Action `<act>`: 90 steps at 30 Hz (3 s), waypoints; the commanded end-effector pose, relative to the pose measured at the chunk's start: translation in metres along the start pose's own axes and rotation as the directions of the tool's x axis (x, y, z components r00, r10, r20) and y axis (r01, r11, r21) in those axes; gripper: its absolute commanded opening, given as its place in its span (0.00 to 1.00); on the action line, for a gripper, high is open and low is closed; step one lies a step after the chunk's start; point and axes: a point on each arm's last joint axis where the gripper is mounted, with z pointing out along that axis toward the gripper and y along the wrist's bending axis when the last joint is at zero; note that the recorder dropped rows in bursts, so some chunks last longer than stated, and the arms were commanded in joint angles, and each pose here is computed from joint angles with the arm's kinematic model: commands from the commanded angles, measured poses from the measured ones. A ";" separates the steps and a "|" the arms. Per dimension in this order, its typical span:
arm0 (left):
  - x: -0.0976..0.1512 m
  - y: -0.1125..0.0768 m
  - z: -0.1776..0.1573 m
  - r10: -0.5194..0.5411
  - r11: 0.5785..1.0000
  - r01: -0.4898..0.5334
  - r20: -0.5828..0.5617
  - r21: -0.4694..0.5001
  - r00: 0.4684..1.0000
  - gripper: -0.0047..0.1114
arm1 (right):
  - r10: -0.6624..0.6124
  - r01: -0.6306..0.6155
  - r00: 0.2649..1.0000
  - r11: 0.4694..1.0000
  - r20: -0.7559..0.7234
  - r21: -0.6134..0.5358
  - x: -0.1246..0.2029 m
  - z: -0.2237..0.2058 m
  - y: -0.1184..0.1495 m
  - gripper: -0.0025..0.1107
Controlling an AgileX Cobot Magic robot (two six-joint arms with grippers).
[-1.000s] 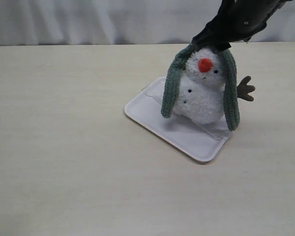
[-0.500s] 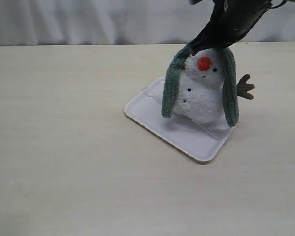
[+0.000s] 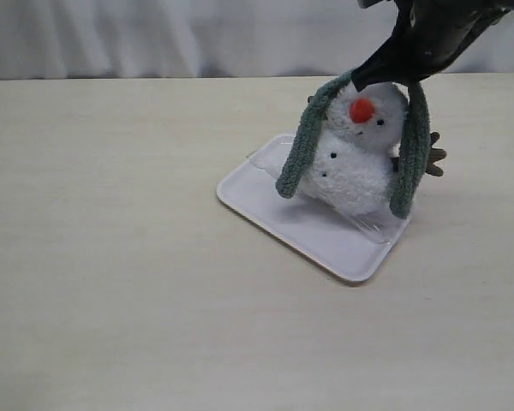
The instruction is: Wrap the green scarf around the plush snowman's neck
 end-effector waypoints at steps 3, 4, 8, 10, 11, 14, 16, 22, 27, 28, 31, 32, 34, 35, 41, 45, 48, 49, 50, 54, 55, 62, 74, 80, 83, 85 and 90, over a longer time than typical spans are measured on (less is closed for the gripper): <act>0.000 0.000 0.000 -0.007 1.000 0.007 0.009 0.002 1.000 0.04 | -0.004 0.002 0.997 1.000 -0.079 -0.024 0.007 0.023 0.006 0.07; 0.000 0.000 0.000 -0.007 1.000 0.007 0.009 0.002 1.000 0.04 | -0.009 0.007 0.995 1.000 -0.097 -0.024 0.009 0.028 0.008 0.07; 0.000 0.000 0.000 -0.007 1.000 0.007 0.009 0.002 1.000 0.04 | -0.013 0.008 0.991 0.999 -0.135 -0.033 0.013 0.039 0.014 0.07; 0.000 0.000 0.000 -0.007 1.000 0.007 0.009 0.002 1.000 0.04 | -0.006 0.003 0.991 1.000 -0.132 -0.028 0.012 0.032 0.010 0.15; 0.000 0.000 0.000 -0.007 1.000 0.007 0.009 0.002 1.000 0.04 | -0.012 0.008 0.992 0.999 -0.128 -0.032 0.012 0.028 0.009 0.19; 0.000 0.000 0.000 -0.007 1.000 0.007 0.009 0.002 1.000 0.04 | -0.050 0.039 0.994 0.994 -0.101 -0.102 0.009 0.009 0.007 0.32; 0.000 0.000 0.000 -0.007 1.000 0.007 0.009 0.002 1.000 0.04 | -0.045 0.032 0.995 0.989 -0.084 -0.148 0.008 -0.002 0.007 0.39; 0.000 0.000 0.000 -0.007 1.000 0.007 0.009 0.002 1.000 0.04 | -0.025 0.012 0.996 0.988 -0.087 -0.153 0.010 -0.024 -0.001 0.43; 0.000 0.000 0.000 -0.007 1.000 0.007 0.009 0.002 1.000 0.04 | -0.074 0.064 0.995 0.987 -0.065 -0.150 0.011 -0.044 -0.009 0.43; 0.000 0.000 0.000 -0.007 1.000 0.007 0.009 0.002 1.000 0.04 | -0.069 0.064 0.997 0.987 -0.033 -0.148 0.009 -0.048 -0.011 0.43; 0.000 0.000 0.000 -0.007 1.000 0.007 0.009 0.002 1.000 0.04 | -0.028 0.040 0.996 0.989 0.086 -0.142 -0.001 -0.055 -0.014 0.40; 0.000 0.000 0.000 -0.007 1.000 0.007 0.009 0.002 1.000 0.04 | 0.018 -0.001 0.994 0.988 0.110 -0.152 -0.007 -0.052 -0.017 0.31; 0.000 0.000 0.000 -0.007 1.000 0.007 0.009 0.002 1.000 0.04 | 0.045 -0.030 0.995 0.986 0.089 -0.165 -0.013 -0.046 -0.022 0.24; 0.000 0.000 0.000 -0.007 1.000 0.007 0.009 0.002 1.000 0.04 | 0.047 -0.036 0.997 0.983 0.057 -0.178 -0.015 -0.037 -0.023 0.21; 0.000 0.000 0.000 -0.007 1.000 0.007 0.009 0.002 1.000 0.04 | -0.044 0.028 0.998 0.965 -0.053 -0.260 -0.027 0.002 -0.009 0.37; 0.000 0.000 0.000 -0.007 1.000 0.007 0.009 0.002 1.000 0.04 | -0.044 0.046 0.999 0.972 0.015 -0.231 -0.034 0.009 -0.010 0.24; 0.000 0.000 0.000 -0.007 1.000 0.007 0.009 0.002 1.000 0.04 | -0.079 0.087 0.996 0.979 0.049 -0.185 -0.037 0.010 -0.013 0.22; 0.000 0.000 0.000 -0.007 1.000 0.007 0.009 0.002 1.000 0.04 | -0.093 0.100 0.995 0.978 0.045 -0.186 -0.036 0.010 -0.013 0.22; 0.000 0.000 0.000 -0.007 1.000 0.007 0.009 0.002 1.000 0.04 | -0.113 0.117 0.993 0.977 0.034 -0.178 -0.035 0.010 -0.014 0.22; 0.000 0.000 0.000 -0.007 1.000 0.007 0.009 0.002 1.000 0.04 | -0.175 0.165 0.984 0.973 -0.047 -0.161 -0.027 0.019 -0.013 0.32; 0.000 0.000 0.000 -0.007 1.000 0.007 0.009 0.002 1.000 0.04 | -0.190 0.178 0.980 0.970 -0.060 -0.166 -0.026 0.023 -0.012 0.35; 0.000 0.000 0.000 -0.007 1.000 0.007 0.009 0.002 1.000 0.04 | -0.194 0.187 0.981 0.968 -0.029 -0.165 -0.028 0.036 -0.007 0.29; 0.000 0.000 0.000 -0.007 1.000 0.007 0.009 0.002 1.000 0.04 | -0.208 0.188 0.974 0.963 -0.090 -0.193 -0.021 0.057 0.003 0.06; 0.000 0.000 0.000 -0.007 1.000 0.007 0.009 0.002 1.000 0.04 | -0.205 0.178 0.972 0.960 -0.111 -0.217 -0.019 0.057 0.007 0.06; 0.000 0.000 0.000 -0.007 1.000 0.007 0.009 0.002 1.000 0.04 | -0.198 0.171 0.974 0.960 -0.106 -0.220 -0.020 0.052 0.006 0.06; 0.000 0.000 0.000 -0.007 1.000 0.007 0.009 0.002 1.000 0.04 | -0.184 0.160 0.978 0.963 -0.095 -0.217 -0.022 0.045 0.003 0.06; 0.000 0.000 0.000 -0.007 1.000 0.007 0.009 0.002 1.000 0.04 | -0.144 0.129 0.988 0.967 -0.053 -0.221 -0.027 0.017 -0.006 0.12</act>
